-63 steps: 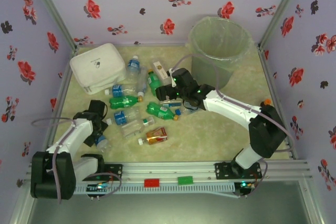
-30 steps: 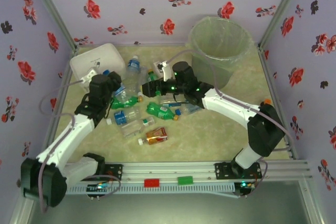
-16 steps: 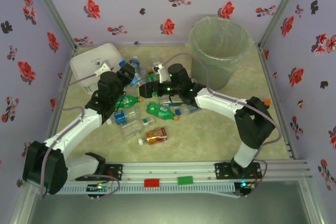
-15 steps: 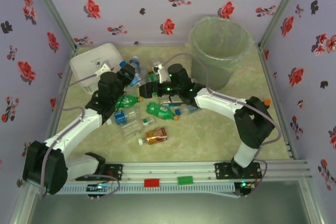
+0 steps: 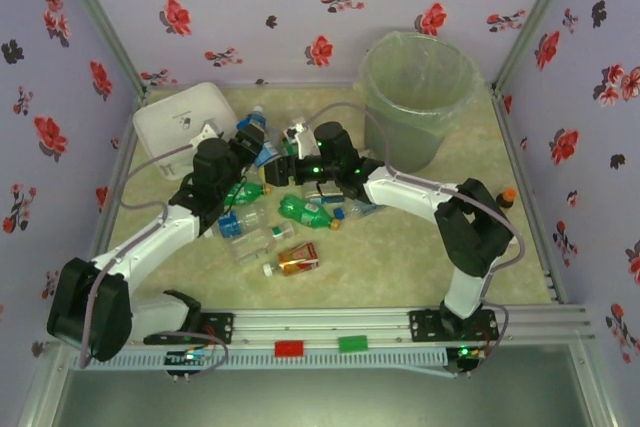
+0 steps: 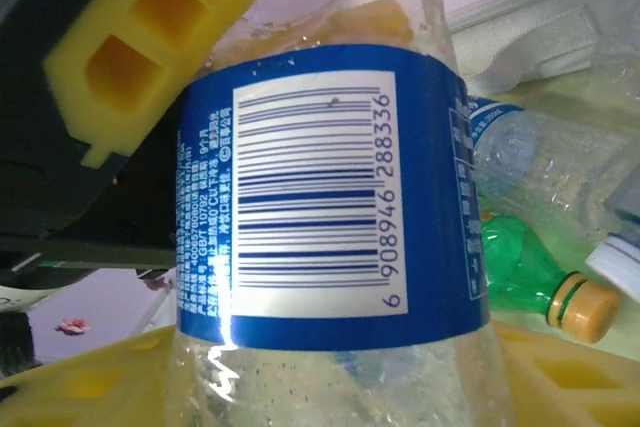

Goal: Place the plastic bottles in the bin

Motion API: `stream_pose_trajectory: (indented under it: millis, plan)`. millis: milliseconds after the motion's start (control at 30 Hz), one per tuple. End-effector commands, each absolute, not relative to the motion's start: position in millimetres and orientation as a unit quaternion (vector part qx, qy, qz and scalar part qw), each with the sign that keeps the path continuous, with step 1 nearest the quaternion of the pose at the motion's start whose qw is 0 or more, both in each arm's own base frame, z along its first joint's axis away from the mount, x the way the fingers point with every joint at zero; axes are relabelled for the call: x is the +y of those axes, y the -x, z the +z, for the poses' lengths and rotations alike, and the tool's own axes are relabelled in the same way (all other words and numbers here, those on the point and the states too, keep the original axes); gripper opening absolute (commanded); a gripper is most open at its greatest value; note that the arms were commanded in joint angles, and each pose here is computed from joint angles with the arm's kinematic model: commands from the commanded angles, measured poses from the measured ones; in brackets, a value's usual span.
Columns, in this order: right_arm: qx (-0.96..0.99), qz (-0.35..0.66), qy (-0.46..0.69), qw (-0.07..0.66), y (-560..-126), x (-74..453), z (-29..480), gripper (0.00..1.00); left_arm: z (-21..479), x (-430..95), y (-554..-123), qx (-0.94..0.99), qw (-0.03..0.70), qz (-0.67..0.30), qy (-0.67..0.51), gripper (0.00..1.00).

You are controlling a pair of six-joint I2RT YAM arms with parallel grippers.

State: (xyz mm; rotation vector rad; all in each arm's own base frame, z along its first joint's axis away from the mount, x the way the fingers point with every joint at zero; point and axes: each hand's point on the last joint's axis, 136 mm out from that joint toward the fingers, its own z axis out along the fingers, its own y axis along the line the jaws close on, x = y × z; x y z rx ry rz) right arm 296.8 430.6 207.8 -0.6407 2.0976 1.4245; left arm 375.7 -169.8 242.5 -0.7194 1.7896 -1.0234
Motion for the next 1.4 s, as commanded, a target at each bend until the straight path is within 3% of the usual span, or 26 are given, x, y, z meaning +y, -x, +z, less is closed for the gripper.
stream_pose_trajectory:
  millis: [0, 100, 267, 500, 700, 1067, 1367]
  plan:
    - [0.766, 0.534, 0.237, 0.268, -301.9, 436.5, 213.8, 0.55, 243.2, -181.0, -373.6, 0.721, 0.453, -0.440, 0.286, 0.41]
    - [0.766, 0.534, 0.236, 0.269, -301.8, 435.9, 213.6, 0.44, 244.6, -182.7, -373.7, 0.721, 0.451, -0.444, 0.283, 0.52]
    - [0.774, 0.524, 0.225, 0.277, -309.3, 424.7, 214.6, 0.40, 254.2, -176.2, -371.9, 0.718, 0.465, -0.439, 0.274, 0.99]
    - [0.804, 0.458, 0.210, 0.315, -328.7, 376.5, 225.1, 0.40, 260.0, -121.6, -366.1, 0.719, 0.505, -0.377, 0.293, 1.00]
    - [0.831, 0.334, 0.212, 0.391, -354.1, 313.2, 272.2, 0.40, 245.2, -99.1, -352.9, 0.733, 0.524, -0.324, 0.287, 1.00]
    - [0.819, 0.061, 0.108, 0.560, -404.2, 183.5, 386.3, 0.38, 219.3, -168.2, -364.9, 0.816, 0.456, -0.320, 0.155, 1.00]
    - [0.838, -0.040, 0.002, 0.544, -444.4, 100.5, 378.8, 0.37, 188.7, -212.4, -349.0, 0.872, 0.399, -0.279, 0.045, 1.00]
